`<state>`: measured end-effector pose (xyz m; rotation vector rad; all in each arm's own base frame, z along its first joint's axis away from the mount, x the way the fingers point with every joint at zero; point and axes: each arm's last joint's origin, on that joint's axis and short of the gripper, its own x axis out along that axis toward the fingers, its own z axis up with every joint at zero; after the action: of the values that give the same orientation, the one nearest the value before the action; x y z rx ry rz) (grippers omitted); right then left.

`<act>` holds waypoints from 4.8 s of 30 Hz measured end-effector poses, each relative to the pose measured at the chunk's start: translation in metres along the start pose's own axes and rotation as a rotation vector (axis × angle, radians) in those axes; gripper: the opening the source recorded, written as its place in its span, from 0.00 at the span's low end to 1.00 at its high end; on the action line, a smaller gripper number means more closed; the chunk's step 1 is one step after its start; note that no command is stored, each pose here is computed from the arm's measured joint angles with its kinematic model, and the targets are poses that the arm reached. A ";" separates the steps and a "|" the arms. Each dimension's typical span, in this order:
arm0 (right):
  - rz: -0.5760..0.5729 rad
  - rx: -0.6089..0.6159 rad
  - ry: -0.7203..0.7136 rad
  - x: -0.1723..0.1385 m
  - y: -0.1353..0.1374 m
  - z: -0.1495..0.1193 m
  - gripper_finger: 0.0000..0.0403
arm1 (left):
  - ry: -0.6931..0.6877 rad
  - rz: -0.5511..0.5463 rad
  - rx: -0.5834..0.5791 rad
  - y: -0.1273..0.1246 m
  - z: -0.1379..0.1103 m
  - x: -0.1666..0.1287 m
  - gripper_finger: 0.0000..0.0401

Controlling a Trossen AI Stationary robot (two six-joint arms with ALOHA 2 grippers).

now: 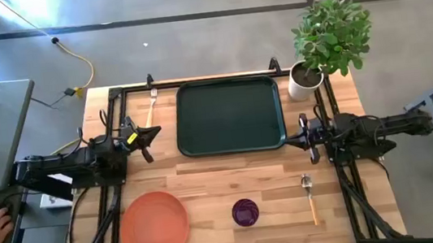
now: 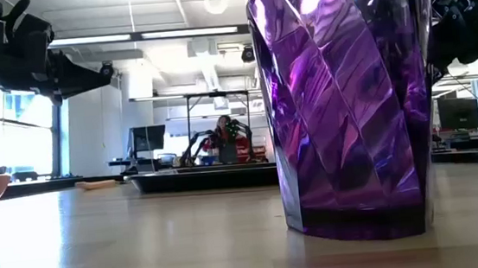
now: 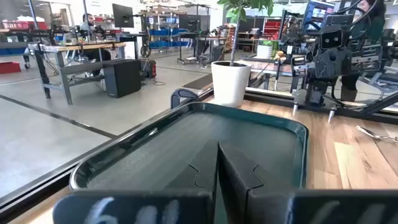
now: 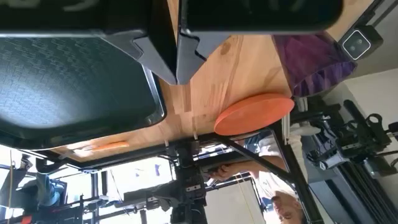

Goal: Pick and place plate/cup/fork/spoon on tray

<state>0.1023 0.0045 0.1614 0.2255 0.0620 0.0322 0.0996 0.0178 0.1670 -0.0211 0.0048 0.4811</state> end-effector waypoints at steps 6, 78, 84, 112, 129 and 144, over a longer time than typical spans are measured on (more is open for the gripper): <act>0.000 0.000 0.000 0.000 0.000 0.000 0.00 | 0.000 0.000 0.000 0.000 0.000 0.000 0.01; 0.000 0.000 0.000 0.000 0.000 0.000 0.00 | 0.000 0.000 0.000 0.000 0.000 0.000 0.01; 0.000 0.000 0.001 0.000 0.000 0.000 0.00 | 0.000 0.000 0.000 0.000 0.000 0.000 0.01; -0.091 -0.325 -0.001 -0.003 0.000 0.010 0.00 | -0.109 -0.043 -0.046 -0.001 0.011 0.000 0.01; -0.251 -0.165 -0.170 -0.003 -0.002 0.025 0.00 | 0.089 -0.333 -0.349 -0.017 -0.001 0.006 0.08; -0.431 -0.222 -0.150 0.001 -0.007 0.024 0.00 | 0.195 -0.276 -0.248 -0.061 0.009 0.029 0.10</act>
<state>0.1049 -0.0078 0.1832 -0.0114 -0.0430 -0.4047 0.1537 -0.0231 0.1770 -0.3080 0.1324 0.1994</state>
